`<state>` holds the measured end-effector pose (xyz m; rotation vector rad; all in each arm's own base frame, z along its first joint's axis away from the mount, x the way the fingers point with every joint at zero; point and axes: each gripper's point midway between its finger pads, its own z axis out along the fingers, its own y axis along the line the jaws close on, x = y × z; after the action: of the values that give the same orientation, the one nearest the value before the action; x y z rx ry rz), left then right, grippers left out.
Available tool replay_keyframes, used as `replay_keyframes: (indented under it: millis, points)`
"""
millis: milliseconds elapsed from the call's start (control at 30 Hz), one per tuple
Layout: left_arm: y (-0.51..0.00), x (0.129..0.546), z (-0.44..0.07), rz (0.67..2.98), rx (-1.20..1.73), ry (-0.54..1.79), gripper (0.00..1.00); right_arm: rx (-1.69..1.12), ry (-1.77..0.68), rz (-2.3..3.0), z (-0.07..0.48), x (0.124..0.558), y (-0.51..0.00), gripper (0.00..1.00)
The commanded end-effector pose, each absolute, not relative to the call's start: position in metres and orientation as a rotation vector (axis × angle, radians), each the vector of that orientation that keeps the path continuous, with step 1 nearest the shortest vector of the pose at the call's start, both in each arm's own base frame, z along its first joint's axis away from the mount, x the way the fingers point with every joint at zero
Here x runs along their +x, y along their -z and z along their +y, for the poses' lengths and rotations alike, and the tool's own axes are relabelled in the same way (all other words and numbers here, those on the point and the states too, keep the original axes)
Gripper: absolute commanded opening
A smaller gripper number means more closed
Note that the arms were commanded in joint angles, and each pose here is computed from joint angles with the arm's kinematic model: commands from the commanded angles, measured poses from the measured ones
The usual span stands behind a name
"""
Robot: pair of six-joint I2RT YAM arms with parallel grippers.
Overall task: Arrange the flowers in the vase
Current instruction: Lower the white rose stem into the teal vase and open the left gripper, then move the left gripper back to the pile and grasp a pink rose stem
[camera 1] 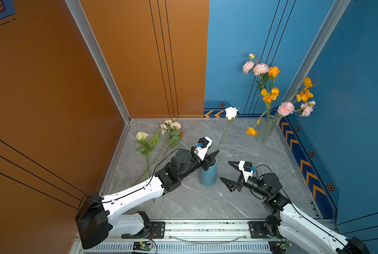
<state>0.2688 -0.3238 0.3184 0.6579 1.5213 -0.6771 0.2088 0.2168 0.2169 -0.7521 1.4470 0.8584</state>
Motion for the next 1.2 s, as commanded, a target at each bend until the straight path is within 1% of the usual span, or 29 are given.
replay_keyframes:
  millis: [0,67,133,200,267,400,467,533,633,733,833,967,1167]
  points:
    - [-0.333,0.263,-0.307,1.491,0.627,0.646,0.51,-0.741,-0.853,1.398,0.216,0.209,-0.233,1.00]
    - [-0.334,0.269,-0.288,1.535,0.588,0.547,0.52,-0.745,-0.852,1.397,0.216,0.209,-0.233,1.00]
    - [-0.332,0.283,-0.257,1.628,0.508,0.402,0.54,-0.748,-0.852,1.398,0.217,0.209,-0.233,1.00]
    - [-0.324,0.301,-0.218,1.757,0.401,0.253,0.55,-0.755,-0.854,1.396,0.218,0.208,-0.233,1.00]
    - [-0.303,0.317,-0.171,1.942,0.286,0.146,0.54,-0.761,-0.854,1.397,0.219,0.208,-0.233,1.00]
    - [-0.250,0.332,-0.107,2.248,0.137,0.075,0.53,-0.776,-0.857,1.401,0.222,0.207,-0.231,1.00]
    - [-0.219,0.339,-0.080,2.366,0.064,0.053,0.50,-0.777,-0.853,1.404,0.222,0.207,-0.231,1.00]
    - [-0.196,0.347,-0.061,2.435,0.002,0.033,0.46,-0.778,-0.850,1.405,0.222,0.207,-0.230,1.00]
    - [-0.171,0.367,-0.045,2.499,-0.020,-0.018,0.45,-0.782,-0.850,1.411,0.223,0.207,-0.229,1.00]
    - [-0.145,0.387,-0.036,2.591,0.008,-0.095,0.40,-0.785,-0.851,1.408,0.223,0.207,-0.229,1.00]
    - [-0.119,0.400,-0.024,2.673,0.032,-0.192,0.39,-0.807,-0.872,1.393,0.225,0.202,-0.232,1.00]
    - [-0.094,0.402,-0.020,2.735,0.089,-0.208,0.39,-0.832,-0.878,1.385,0.229,0.199,-0.230,1.00]
    - [-0.082,0.406,-0.015,2.757,0.069,-0.157,0.39,-0.879,-0.916,1.400,0.239,0.197,-0.225,1.00]
